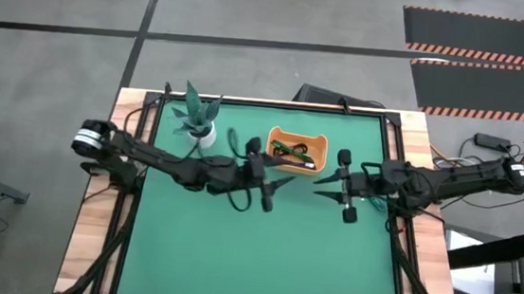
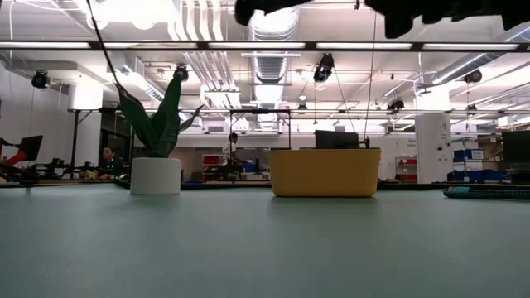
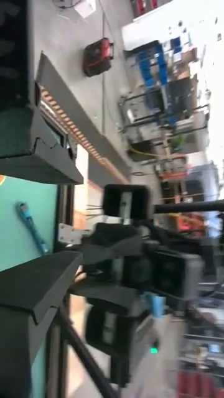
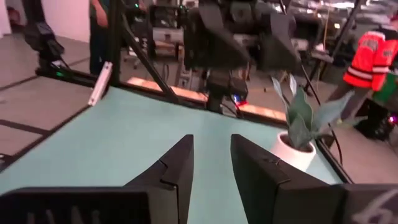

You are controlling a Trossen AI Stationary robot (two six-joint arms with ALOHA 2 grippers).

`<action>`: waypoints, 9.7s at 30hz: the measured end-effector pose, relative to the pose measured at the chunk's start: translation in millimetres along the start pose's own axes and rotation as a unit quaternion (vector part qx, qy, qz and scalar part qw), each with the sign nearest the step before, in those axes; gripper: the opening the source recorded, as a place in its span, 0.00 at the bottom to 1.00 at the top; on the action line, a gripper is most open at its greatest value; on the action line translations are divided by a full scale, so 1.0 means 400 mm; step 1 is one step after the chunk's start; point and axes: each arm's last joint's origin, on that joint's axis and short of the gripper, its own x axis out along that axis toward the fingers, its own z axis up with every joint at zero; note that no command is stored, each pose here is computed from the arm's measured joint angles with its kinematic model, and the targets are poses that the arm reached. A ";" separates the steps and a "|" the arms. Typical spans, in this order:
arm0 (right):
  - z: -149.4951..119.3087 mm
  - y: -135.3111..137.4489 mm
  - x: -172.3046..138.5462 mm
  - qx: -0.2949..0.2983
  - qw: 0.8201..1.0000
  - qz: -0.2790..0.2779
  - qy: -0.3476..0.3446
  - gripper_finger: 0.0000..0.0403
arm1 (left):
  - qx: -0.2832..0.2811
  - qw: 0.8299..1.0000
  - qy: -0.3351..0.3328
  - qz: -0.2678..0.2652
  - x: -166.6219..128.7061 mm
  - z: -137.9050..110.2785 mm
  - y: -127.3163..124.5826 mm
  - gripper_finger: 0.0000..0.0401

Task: Pick and place USB-C Cables
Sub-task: Put the blue charger cable into the yellow bin

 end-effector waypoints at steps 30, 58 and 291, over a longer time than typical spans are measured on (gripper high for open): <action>-0.026 0.005 -0.132 0.147 0.969 -0.157 0.122 0.17 | 0.089 0.985 0.147 -0.022 0.145 -0.095 -0.011 0.43; -0.123 -0.073 -0.104 0.348 0.667 -0.350 0.558 0.17 | 0.136 0.978 0.156 -0.018 0.074 -0.044 0.027 0.43; -0.040 -0.108 0.021 0.120 0.989 -0.003 -0.082 0.10 | -0.111 0.989 -0.041 -0.084 0.129 -0.185 0.032 0.05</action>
